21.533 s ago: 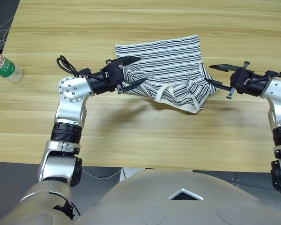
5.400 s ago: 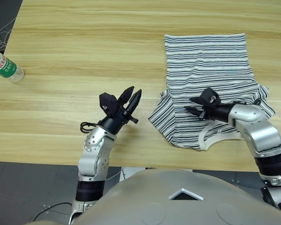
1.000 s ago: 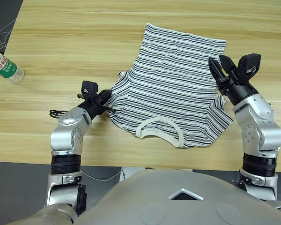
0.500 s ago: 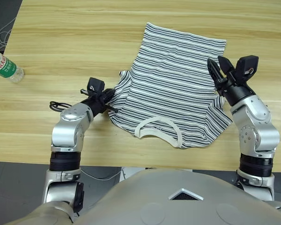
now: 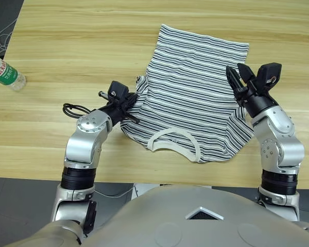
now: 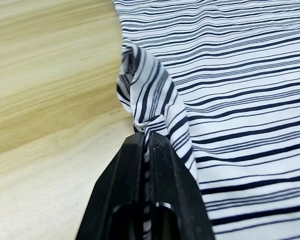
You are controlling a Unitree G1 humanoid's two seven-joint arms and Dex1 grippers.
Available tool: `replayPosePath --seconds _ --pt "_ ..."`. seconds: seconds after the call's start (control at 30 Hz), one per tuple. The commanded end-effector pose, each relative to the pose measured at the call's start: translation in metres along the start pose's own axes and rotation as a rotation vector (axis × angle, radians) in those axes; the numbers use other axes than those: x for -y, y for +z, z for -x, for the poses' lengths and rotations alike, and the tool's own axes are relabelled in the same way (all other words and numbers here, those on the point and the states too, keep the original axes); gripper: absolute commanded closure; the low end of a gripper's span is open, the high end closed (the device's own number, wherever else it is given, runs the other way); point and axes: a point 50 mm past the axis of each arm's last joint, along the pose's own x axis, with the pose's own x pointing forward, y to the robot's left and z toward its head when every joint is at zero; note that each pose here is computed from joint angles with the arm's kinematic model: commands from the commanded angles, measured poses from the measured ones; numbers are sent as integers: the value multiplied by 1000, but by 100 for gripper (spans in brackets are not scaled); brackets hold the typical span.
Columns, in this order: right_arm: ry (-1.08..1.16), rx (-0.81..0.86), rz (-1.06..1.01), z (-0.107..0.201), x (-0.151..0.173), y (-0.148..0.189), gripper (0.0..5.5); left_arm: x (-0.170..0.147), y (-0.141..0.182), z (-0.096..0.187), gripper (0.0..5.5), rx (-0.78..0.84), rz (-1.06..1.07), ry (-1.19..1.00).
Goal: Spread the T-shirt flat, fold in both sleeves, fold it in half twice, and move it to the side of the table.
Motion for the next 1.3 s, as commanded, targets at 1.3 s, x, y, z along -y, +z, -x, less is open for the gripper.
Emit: replayPosePath --seconds 1.3 --pt "1 -4 7 -2 0 -1 365 41 -14 -3 482 -33 -168 -142"
